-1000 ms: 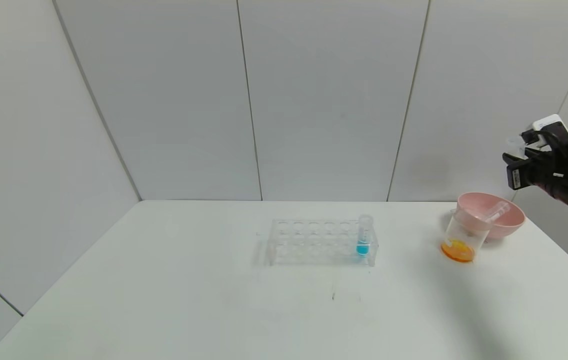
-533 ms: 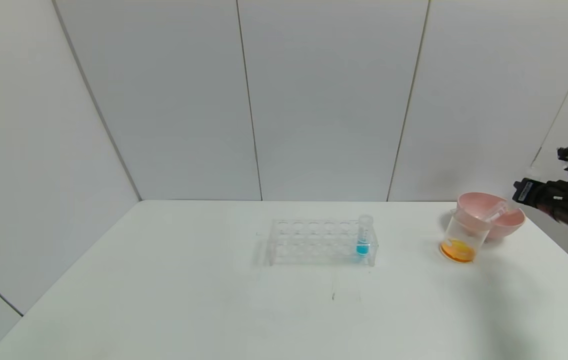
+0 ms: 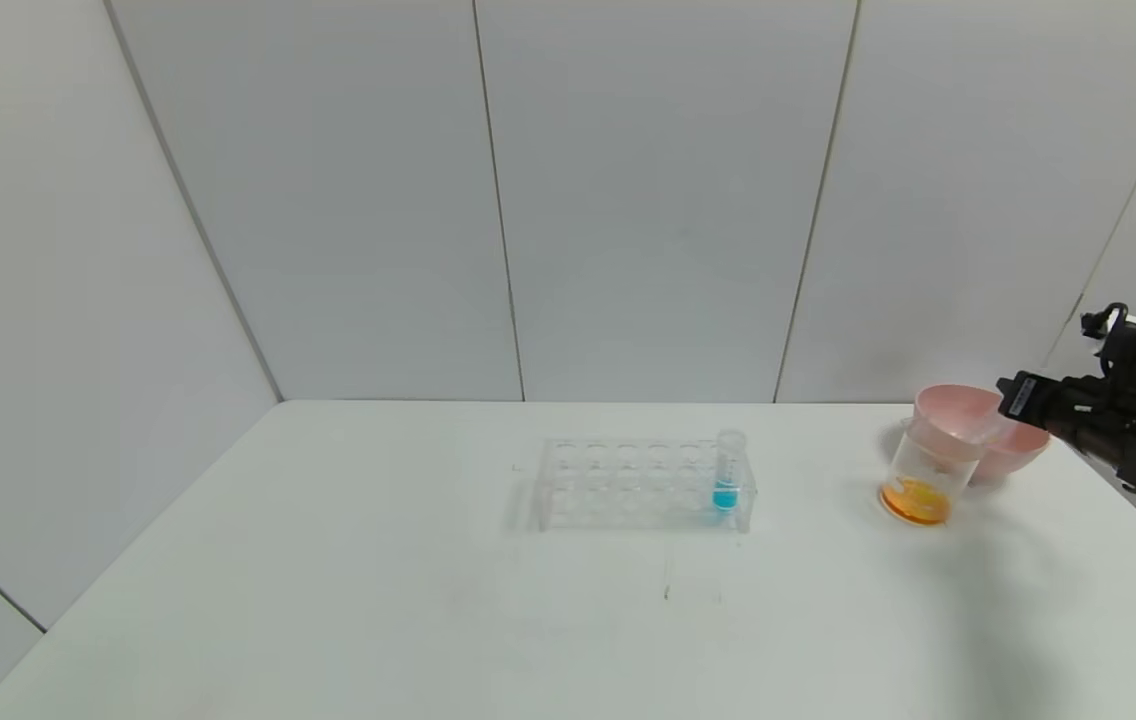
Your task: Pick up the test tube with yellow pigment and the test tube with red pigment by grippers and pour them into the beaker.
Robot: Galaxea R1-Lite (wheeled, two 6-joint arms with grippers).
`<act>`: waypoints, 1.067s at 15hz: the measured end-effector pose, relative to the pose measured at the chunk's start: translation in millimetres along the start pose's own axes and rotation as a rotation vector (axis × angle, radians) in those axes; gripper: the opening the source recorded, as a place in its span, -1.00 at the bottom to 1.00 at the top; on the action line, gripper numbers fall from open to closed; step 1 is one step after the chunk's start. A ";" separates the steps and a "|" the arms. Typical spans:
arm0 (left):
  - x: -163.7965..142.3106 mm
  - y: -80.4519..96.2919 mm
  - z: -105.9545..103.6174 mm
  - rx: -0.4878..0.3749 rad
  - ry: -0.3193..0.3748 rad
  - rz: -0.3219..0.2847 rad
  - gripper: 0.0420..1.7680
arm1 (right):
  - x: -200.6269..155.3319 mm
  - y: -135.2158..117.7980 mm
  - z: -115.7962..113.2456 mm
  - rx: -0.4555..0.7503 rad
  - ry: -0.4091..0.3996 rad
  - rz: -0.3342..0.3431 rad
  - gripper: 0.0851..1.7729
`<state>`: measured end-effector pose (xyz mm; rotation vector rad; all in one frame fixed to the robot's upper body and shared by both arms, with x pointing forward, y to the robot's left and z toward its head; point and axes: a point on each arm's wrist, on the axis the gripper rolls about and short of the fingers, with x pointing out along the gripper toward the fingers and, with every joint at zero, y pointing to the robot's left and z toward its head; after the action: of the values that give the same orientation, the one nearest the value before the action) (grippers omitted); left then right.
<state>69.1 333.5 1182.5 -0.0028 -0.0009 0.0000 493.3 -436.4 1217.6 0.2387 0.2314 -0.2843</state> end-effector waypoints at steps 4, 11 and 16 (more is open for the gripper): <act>0.0 0.0 0.0 0.000 0.000 0.000 1.00 | 2.2 5.0 0.1 -0.018 -0.011 0.006 0.28; 0.0 0.0 0.0 0.000 0.000 0.000 1.00 | -58.1 21.3 61.7 -0.015 -0.163 0.056 0.66; 0.0 0.0 0.0 0.000 0.000 0.000 1.00 | -224.4 36.9 111.1 -0.022 -0.363 0.148 0.79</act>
<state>69.1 333.5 1182.5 -0.0028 -0.0009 0.0000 316.1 -375.6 1387.8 0.1771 -0.1420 -0.1736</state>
